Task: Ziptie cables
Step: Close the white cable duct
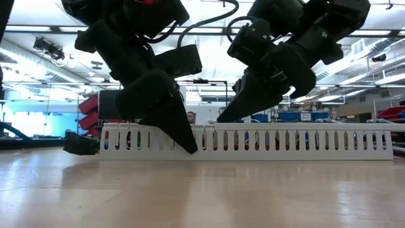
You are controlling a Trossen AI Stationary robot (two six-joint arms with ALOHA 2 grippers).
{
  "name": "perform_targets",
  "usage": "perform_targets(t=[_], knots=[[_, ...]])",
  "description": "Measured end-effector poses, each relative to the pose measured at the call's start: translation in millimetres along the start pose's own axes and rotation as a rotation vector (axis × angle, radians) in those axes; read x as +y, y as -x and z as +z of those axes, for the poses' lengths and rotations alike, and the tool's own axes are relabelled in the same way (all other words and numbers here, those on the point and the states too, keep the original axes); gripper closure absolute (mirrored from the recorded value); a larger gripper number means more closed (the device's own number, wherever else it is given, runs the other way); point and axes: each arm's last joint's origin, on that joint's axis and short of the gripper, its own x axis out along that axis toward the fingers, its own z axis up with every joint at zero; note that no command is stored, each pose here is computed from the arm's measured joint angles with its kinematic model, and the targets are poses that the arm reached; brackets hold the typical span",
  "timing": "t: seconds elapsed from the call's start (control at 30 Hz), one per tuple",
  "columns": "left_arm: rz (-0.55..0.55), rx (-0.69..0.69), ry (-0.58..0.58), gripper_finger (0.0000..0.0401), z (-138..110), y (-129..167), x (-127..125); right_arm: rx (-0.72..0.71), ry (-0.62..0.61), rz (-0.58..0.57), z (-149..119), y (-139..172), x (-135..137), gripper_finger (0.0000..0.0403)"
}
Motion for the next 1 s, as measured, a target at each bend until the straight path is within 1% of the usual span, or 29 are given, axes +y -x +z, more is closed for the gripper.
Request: perform_targets(t=[0.17,0.4,0.5,0.67,0.73,1.0], knots=[[0.0,-0.001,-0.003,0.0165,-0.1,-0.2,0.0,-0.016,-0.001,-0.001,0.0,-3.3,-2.0,0.0403],[0.002,-0.006,-0.005,0.0164,-0.1,-0.4,0.0,-0.042,0.021,-0.006,1.5,-3.7,-2.6,0.0403],[0.012,-0.015,-0.004,0.0164,0.7,-0.9,0.0,-0.075,0.036,-0.01,9.0,4.4,-2.7,0.0403],[0.02,-0.018,-0.006,0.0163,1.1,-0.9,0.2,-0.069,0.034,-0.014,13.0,13.9,-3.1,0.0403],[0.036,-0.02,-0.009,0.0157,0.7,-0.9,0.4,-0.048,0.032,-0.013,10.9,13.6,-3.1,0.0403],[0.061,-0.021,-0.006,0.0115,-0.8,-2.3,1.2,-0.049,0.031,-0.002,11.1,13.8,1.2,0.0403]])
